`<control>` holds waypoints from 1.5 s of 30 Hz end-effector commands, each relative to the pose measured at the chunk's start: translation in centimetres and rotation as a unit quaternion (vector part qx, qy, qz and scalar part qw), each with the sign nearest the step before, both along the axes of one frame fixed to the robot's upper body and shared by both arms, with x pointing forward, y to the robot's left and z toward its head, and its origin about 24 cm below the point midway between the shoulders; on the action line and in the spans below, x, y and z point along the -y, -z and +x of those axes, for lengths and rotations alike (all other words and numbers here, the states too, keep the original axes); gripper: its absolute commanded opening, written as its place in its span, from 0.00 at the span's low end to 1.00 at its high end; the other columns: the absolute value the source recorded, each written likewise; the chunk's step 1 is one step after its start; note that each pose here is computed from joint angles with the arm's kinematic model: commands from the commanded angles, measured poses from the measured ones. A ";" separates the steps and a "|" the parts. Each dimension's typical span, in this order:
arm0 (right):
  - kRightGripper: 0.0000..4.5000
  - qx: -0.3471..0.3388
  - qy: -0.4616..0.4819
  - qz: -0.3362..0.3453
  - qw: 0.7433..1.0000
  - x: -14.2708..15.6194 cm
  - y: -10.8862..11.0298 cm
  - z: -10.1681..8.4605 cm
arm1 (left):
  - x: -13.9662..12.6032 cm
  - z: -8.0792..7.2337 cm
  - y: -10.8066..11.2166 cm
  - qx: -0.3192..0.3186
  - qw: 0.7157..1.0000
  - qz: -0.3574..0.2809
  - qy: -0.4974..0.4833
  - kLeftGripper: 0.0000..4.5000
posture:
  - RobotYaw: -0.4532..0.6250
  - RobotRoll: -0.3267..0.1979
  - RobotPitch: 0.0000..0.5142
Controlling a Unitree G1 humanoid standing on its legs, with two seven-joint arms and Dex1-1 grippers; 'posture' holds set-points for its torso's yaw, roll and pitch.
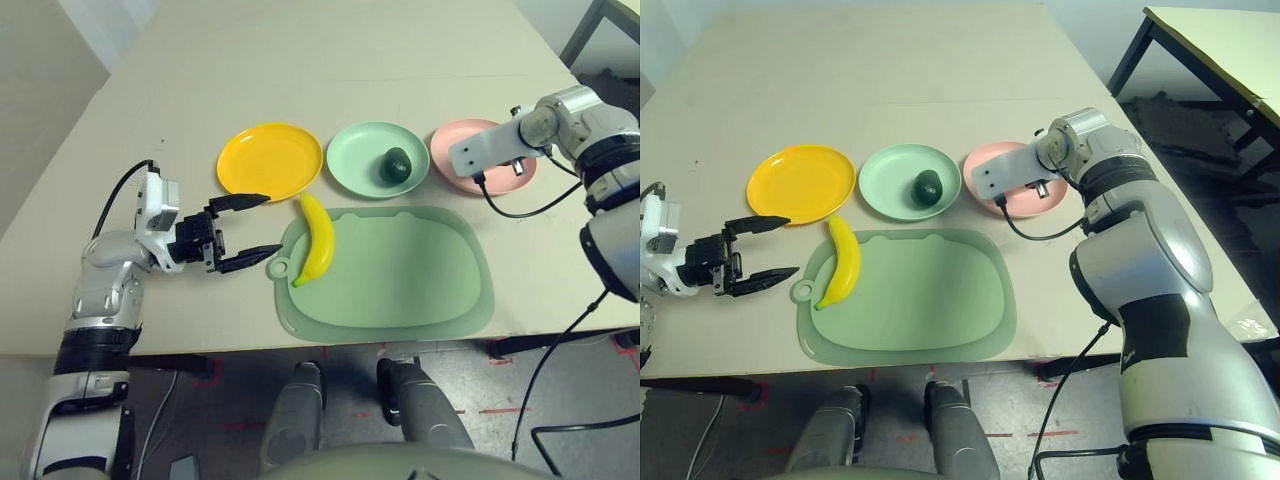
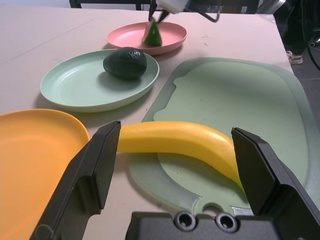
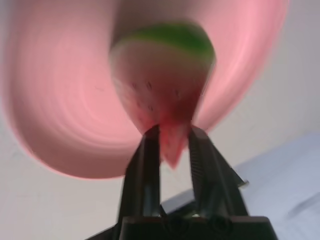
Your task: Place the fruits into color-matched plates.
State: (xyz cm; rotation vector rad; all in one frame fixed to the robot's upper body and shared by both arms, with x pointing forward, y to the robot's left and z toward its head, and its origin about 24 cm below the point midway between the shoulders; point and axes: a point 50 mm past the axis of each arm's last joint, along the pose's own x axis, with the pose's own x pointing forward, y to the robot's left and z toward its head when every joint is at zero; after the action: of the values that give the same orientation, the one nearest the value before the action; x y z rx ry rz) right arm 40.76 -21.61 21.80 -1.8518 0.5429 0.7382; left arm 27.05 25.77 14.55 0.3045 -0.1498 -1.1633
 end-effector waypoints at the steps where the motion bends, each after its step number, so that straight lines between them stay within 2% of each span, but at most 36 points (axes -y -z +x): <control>1: 0.00 -0.021 -0.008 0.008 1.000 -0.3 1.3 -0.1 | -0.3 -0.1 0.3 -0.002 1.000 0.016 -0.004 1.00 | 0.44 0.62 0.41; 3: 0.00 -0.018 -0.011 0.006 1.000 -0.4 0.8 -0.1 | -0.3 -0.1 0.3 -0.002 1.000 0.018 -0.004 1.00 | 0.43 0.62 0.41; 6: 0.15 -0.018 -0.022 0.013 1.000 -0.7 -0.6 -0.1 | -0.4 -0.1 0.3 0.000 1.000 0.019 -0.004 1.00 | 0.43 0.62 0.41; 11: 0.55 -0.010 -0.068 0.061 0.996 -1.7 -4.8 -0.8 | -0.7 -0.1 0.1 0.002 1.000 0.022 -0.004 1.00 | 0.44 0.62 0.40; 16: 0.97 0.018 -0.078 0.177 0.981 -0.1 -9.5 -2.4 | -1.0 -0.3 0.2 0.003 1.000 0.024 -0.005 1.00 | 0.44 0.62 0.39; 19: 0.99 0.033 -0.057 0.281 0.958 2.0 -11.3 -3.7 | -1.2 -0.4 0.3 0.001 1.000 0.025 -0.005 1.00 | 0.43 0.62 0.38; 21: 0.99 0.040 -0.040 0.333 0.941 3.5 -11.6 -4.5 | -1.2 -0.4 0.3 0.001 1.000 0.026 -0.005 1.00 | 0.42 0.62 0.37; 23: 0.99 0.036 -0.026 0.384 0.922 4.8 -11.1 -5.5 | -1.2 -0.2 0.2 0.002 1.000 0.027 -0.003 1.00 | 0.42 0.62 0.37; 25: 0.99 0.018 -0.029 0.454 0.890 5.0 -10.1 -6.6 | -1.2 0.1 0.0 0.004 1.000 0.031 0.001 1.00 | 0.41 0.62 0.37; 27: 0.99 -0.015 -0.048 0.556 0.829 3.9 -7.6 -8.2 | -1.1 0.5 -0.3 0.011 0.999 0.037 0.006 1.00 | 0.40 0.62 0.37; 30: 0.99 -0.047 -0.042 0.634 0.771 2.4 -4.8 -10.4 | -0.9 0.7 -0.5 0.017 0.999 0.043 0.014 1.00 | 0.40 0.62 0.37; 32: 0.99 -0.077 -0.027 0.691 0.718 1.0 -1.4 -11.9 | -0.5 0.9 -0.7 0.022 0.999 0.044 0.023 1.00 | 0.40 0.62 0.37; 36: 0.99 -0.083 0.007 0.754 0.651 0.0 3.9 -14.5 | -0.3 1.1 -0.9 0.027 0.997 0.067 0.027 1.00 | 0.41 0.62 0.37; 38: 0.99 -0.087 0.013 0.767 0.635 -0.4 6.2 -15.6 | 0.0 1.2 -1.1 0.030 0.995 0.088 0.027 1.00 | 0.42 0.62 0.37; 40: 0.99 -0.087 0.013 0.774 0.627 -0.6 7.4 -16.1 | 0.2 1.3 -1.3 0.033 0.994 0.102 0.028 1.00 | 0.42 0.62 0.37; 42: 0.99 -0.110 0.003 0.765 0.634 -0.8 9.2 -16.8 | 0.7 1.6 -1.7 0.051 0.986 0.157 0.038 1.00 | 0.42 0.62 0.37; 45: 0.99 -0.125 -0.009 0.766 0.630 -1.1 10.3 -17.3 | 1.7 2.3 -2.9 0.093 0.973 0.205 0.050 1.00 | 0.42 0.62 0.37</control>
State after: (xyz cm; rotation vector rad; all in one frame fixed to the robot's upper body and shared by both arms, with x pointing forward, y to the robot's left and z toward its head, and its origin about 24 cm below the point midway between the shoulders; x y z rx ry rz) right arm 23.61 -20.83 12.00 -0.1218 -0.0683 0.9472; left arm 29.26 24.60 16.93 0.6880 -0.0867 -1.2462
